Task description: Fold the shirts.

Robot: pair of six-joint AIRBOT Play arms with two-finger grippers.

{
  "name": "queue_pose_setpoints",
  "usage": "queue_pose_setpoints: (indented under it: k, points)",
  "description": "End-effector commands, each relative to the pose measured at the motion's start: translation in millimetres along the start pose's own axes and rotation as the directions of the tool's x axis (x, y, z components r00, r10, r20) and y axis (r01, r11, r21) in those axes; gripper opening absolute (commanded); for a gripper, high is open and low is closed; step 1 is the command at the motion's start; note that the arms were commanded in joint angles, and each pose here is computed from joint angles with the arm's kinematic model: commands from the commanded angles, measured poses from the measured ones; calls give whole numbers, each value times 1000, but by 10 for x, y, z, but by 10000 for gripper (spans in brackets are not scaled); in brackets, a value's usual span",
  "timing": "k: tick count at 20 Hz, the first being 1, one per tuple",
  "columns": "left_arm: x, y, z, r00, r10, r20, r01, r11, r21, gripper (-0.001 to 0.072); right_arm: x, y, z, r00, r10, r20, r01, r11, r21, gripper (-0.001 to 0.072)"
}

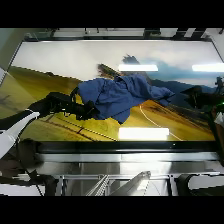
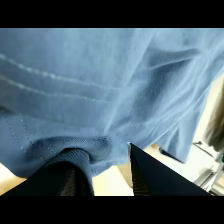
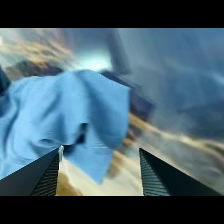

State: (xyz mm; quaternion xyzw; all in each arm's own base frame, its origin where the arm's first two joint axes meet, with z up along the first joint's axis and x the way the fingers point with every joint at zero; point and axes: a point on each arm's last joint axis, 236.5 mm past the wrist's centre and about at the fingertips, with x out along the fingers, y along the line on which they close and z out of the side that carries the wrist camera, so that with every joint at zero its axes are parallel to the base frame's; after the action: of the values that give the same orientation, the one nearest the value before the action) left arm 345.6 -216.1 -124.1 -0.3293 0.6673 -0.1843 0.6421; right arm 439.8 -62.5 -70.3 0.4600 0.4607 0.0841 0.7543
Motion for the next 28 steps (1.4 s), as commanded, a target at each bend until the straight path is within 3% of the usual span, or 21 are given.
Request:
queue_pose_setpoints:
  k: [1,3,4,10,13,15,16,19,20,22,23,25,27,28]
  points:
    - [90,76,-78,999,5,-47,-6,1000,-21,344,244,-175,-256,994,2,-105,4,999,52,552]
    - [122,59,-124,995,-4,-96,3,1000,-17,37,393,-147,-406,987,9,-158,-1,999,49,551]
    - [120,23,-101,994,-10,-105,9,1000,-9,35,453,-107,-453,985,13,-172,-5,999,43,507]
    - [-45,-341,161,995,-57,-79,63,995,74,35,747,160,-493,987,4,-162,-2,1000,12,501]
    - [-60,-370,171,995,-60,-80,67,994,81,35,858,242,-528,987,10,-159,-6,1000,27,435]
    - [-61,-370,177,995,-60,-78,66,994,81,34,883,289,-558,986,19,-166,-15,1000,22,79]
    - [-70,-363,185,995,-61,-76,67,995,79,28,881,320,-556,986,31,-165,-29,999,13,26]
    - [-317,-536,159,989,-104,-105,119,982,149,26,673,870,-606,956,219,-194,-227,974,-19,24]
    - [-541,-726,113,983,-134,-123,158,965,208,26,475,1214,-621,924,325,-204,-341,939,-48,23]
    - [-1174,-1236,-16,973,-194,-128,228,904,361,25,-215,2052,-675,802,554,-223,-587,799,-127,23]
    - [-1583,-1590,-138,960,-253,-121,280,842,461,26,-716,2521,-753,715,659,-233,-698,687,-200,22]
    - [-2568,-2347,-574,926,-371,-64,311,660,684,26,-1846,3356,-1084,555,795,-245,-804,438,-403,24]
    - [-3598,-2917,-1064,885,-445,139,99,472,876,26,-3013,4061,-1558,408,896,-176,-736,209,-644,24]
    - [-4127,-3156,-1332,825,-496,271,-64,394,917,26,-3539,4322,-1786,337,937,-95,-635,151,-758,24]
